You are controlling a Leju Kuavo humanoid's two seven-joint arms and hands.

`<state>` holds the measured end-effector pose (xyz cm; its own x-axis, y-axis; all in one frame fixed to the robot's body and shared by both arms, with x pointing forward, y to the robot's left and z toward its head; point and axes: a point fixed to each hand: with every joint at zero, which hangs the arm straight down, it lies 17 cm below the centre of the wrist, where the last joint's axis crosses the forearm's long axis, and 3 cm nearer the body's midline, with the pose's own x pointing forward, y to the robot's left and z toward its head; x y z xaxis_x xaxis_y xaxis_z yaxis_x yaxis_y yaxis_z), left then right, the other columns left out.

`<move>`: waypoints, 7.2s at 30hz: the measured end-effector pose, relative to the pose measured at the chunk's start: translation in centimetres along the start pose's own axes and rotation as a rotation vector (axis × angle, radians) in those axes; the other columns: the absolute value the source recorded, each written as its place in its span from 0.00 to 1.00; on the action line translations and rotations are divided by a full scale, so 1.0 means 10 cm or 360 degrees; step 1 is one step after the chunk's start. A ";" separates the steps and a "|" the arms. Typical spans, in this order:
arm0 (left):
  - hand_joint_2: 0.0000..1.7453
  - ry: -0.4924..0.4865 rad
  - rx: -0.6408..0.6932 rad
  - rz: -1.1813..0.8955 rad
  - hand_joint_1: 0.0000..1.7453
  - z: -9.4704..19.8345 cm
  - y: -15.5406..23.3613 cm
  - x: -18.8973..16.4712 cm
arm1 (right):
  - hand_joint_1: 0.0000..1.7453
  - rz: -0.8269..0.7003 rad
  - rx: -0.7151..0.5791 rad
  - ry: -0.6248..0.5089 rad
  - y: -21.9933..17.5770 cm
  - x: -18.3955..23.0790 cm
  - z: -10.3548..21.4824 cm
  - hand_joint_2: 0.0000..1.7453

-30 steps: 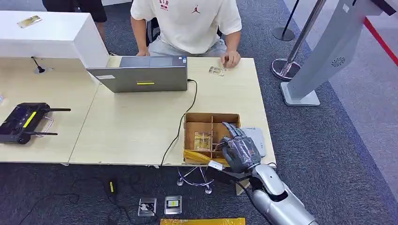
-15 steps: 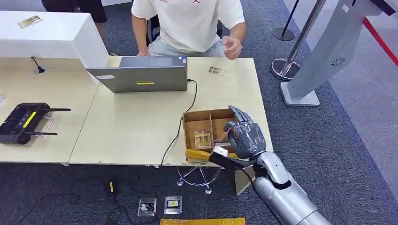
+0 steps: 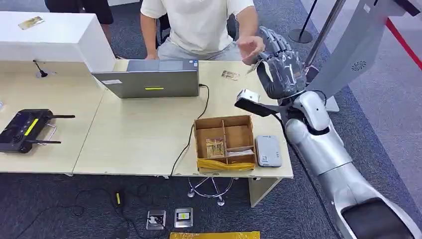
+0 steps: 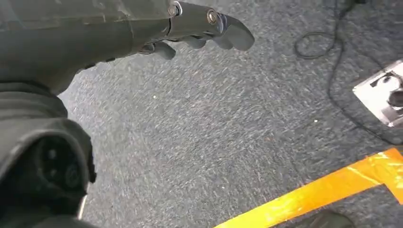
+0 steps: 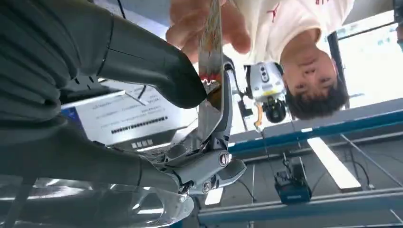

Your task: Pass the card to the sensor for recognition and then transmit it.

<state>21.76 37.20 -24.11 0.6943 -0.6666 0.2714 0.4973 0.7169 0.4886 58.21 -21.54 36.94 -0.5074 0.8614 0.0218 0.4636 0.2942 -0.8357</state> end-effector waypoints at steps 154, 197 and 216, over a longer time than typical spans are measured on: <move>0.00 0.0187 -0.0016 0.0095 0.00 0.17 -0.36 -0.54 | 0.00 -0.0976 0.1992 0.3139 2.23 0.24 7.99 1.00; 0.00 0.0180 0.0101 0.0047 0.00 0.06 0.17 -0.64 | 0.00 -0.1038 0.2084 0.3140 2.34 0.60 7.99 1.00; 0.00 0.0195 0.0109 0.0070 0.00 0.07 0.20 -0.68 | 0.00 -0.0993 0.2173 0.3057 2.38 0.65 7.96 1.00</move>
<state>17.67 43.00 -24.44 0.7752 -0.6017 0.1923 0.4313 0.7266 0.5349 8.09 -41.87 -26.44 0.9440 0.3151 -0.0980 -0.3299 0.9073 -0.2607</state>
